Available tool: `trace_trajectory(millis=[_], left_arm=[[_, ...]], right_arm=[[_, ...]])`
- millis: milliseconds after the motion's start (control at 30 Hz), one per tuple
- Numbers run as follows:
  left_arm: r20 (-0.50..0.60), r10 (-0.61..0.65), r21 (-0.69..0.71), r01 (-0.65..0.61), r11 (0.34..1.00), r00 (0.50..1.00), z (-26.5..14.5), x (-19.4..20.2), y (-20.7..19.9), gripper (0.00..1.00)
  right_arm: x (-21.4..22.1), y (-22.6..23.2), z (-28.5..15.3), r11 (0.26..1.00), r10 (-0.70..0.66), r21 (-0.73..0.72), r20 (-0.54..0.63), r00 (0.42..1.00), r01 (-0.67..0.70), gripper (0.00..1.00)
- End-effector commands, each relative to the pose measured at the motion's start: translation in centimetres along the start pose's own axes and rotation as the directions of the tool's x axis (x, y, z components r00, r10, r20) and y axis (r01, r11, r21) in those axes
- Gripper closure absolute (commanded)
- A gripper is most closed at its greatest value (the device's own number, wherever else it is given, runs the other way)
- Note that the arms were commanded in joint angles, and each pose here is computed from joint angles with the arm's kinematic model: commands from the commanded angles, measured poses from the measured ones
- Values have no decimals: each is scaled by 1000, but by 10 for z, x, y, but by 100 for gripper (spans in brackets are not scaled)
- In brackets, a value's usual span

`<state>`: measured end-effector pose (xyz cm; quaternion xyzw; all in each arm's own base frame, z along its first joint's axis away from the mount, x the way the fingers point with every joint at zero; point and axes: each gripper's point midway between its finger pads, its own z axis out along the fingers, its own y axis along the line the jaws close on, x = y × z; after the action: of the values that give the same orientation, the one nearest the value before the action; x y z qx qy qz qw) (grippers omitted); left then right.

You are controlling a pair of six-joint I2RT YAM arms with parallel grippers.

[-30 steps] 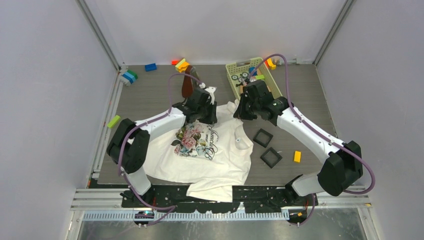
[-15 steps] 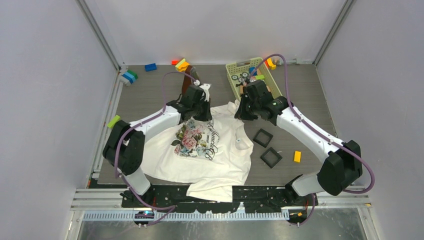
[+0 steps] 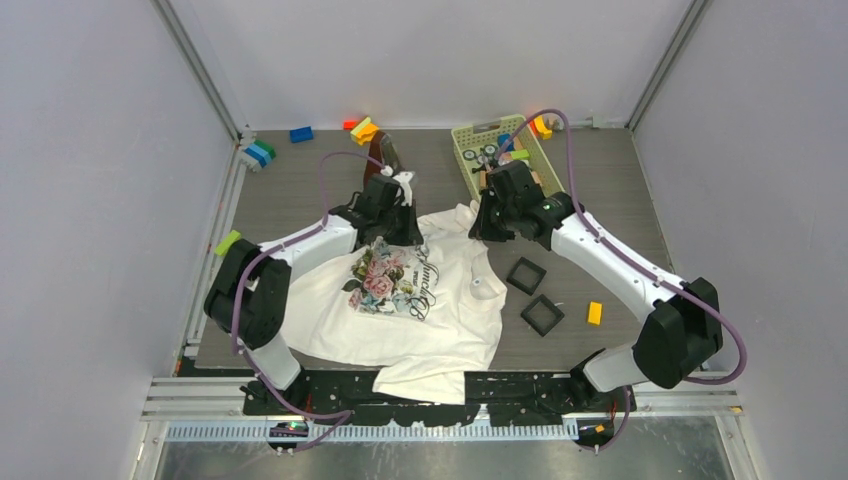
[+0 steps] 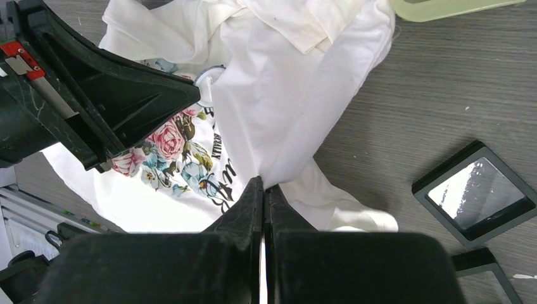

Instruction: Remove the brooch from the garment

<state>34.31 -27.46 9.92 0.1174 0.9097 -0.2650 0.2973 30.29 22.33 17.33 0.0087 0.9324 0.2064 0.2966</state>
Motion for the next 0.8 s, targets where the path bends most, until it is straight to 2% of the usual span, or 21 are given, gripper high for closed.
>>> trace_trajectory(millis=[0,333,600,767], left_arm=[[70,-34,80,28,996,997,-5,-13,-11,100],[46,-52,108,46,993,998,-8,-5,-13,100],[-22,-66,54,67,996,998,6,8,0,100],[-35,-71,15,71,997,997,18,10,4,89]], right_arm=[[12,4,11,1000,9,-26,-34,999,-10,99],[34,-9,27,1000,20,4,-73,997,-20,98],[29,-1,22,999,36,-34,-54,998,-38,98],[27,3,20,998,36,-44,-50,998,-38,98]])
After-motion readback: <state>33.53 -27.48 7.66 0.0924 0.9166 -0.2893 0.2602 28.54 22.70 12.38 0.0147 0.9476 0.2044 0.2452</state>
